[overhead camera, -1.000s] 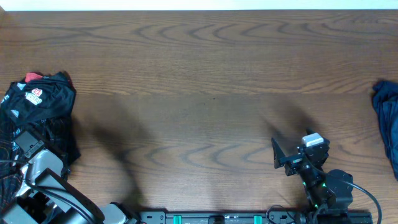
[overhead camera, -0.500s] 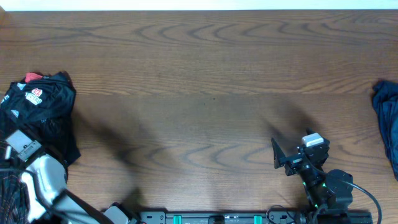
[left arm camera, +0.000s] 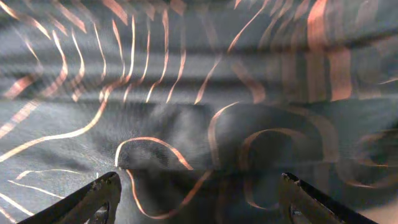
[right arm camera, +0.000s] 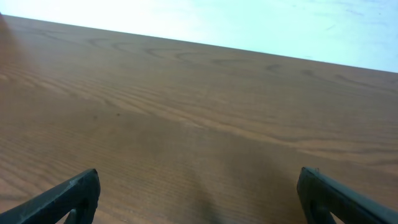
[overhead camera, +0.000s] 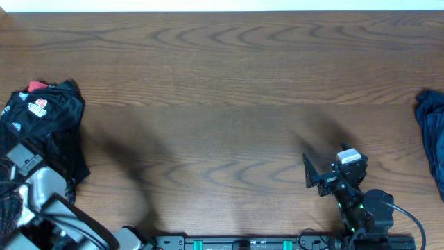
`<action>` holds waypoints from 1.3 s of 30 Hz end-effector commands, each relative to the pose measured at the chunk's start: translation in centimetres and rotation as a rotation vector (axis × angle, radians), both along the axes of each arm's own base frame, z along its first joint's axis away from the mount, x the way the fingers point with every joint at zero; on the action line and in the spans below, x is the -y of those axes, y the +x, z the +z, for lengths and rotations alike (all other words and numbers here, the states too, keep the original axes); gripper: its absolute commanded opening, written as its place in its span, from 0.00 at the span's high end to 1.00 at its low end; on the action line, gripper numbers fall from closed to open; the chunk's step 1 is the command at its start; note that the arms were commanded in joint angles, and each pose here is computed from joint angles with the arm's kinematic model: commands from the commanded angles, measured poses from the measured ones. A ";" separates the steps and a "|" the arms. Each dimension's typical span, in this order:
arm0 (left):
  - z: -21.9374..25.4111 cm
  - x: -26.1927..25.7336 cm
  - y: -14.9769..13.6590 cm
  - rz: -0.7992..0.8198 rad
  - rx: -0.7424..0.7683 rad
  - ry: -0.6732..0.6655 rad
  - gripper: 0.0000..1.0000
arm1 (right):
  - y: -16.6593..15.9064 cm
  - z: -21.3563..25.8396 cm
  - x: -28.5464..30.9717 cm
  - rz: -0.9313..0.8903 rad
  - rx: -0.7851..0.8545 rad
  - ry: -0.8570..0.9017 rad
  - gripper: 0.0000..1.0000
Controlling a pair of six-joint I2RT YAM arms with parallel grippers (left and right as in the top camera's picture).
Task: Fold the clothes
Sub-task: 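Lower the left gripper onto the black jersey and pinch its fabric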
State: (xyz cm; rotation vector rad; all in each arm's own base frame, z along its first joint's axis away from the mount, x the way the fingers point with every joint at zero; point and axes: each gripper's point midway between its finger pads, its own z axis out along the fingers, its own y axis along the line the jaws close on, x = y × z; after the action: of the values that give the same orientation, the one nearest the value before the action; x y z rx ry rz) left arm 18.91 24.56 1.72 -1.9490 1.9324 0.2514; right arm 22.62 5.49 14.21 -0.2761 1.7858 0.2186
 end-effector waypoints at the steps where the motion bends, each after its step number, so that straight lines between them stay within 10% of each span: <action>1: -1.2 -0.2 -0.3 0.011 -0.033 -0.020 0.18 | -0.1 0.0 -0.2 0.011 0.008 -0.011 0.01; 8: -1.6 -0.7 -0.6 0.017 -0.053 -0.004 0.22 | -0.1 0.0 -0.2 0.011 0.008 -0.011 0.01; 9: -1.6 -0.8 -0.7 0.010 -0.061 0.001 0.32 | -0.1 0.0 -0.2 0.011 0.008 -0.011 0.01; 11: -1.6 -0.9 -0.7 -0.023 -0.075 0.008 0.88 | -0.1 0.0 -0.2 0.011 0.008 -0.011 0.01; 12: -1.6 -0.9 -0.7 -0.026 -0.077 0.008 0.94 | -0.1 0.0 -0.2 0.011 0.008 -0.011 0.01; 24: -0.1 0.1 1.3 -0.072 0.038 -0.019 0.94 | -0.1 0.0 -0.2 0.011 0.008 -0.011 0.01; 39: 13.7 4.0 4.7 -0.238 0.302 0.238 0.94 | -0.1 0.0 -0.2 0.011 0.008 -0.011 0.01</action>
State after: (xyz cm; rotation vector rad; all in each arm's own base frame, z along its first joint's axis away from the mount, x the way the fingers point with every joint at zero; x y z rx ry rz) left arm 22.51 21.45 12.64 -1.5813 1.8506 0.1436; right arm 22.62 5.49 14.20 -0.2761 1.7861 0.2187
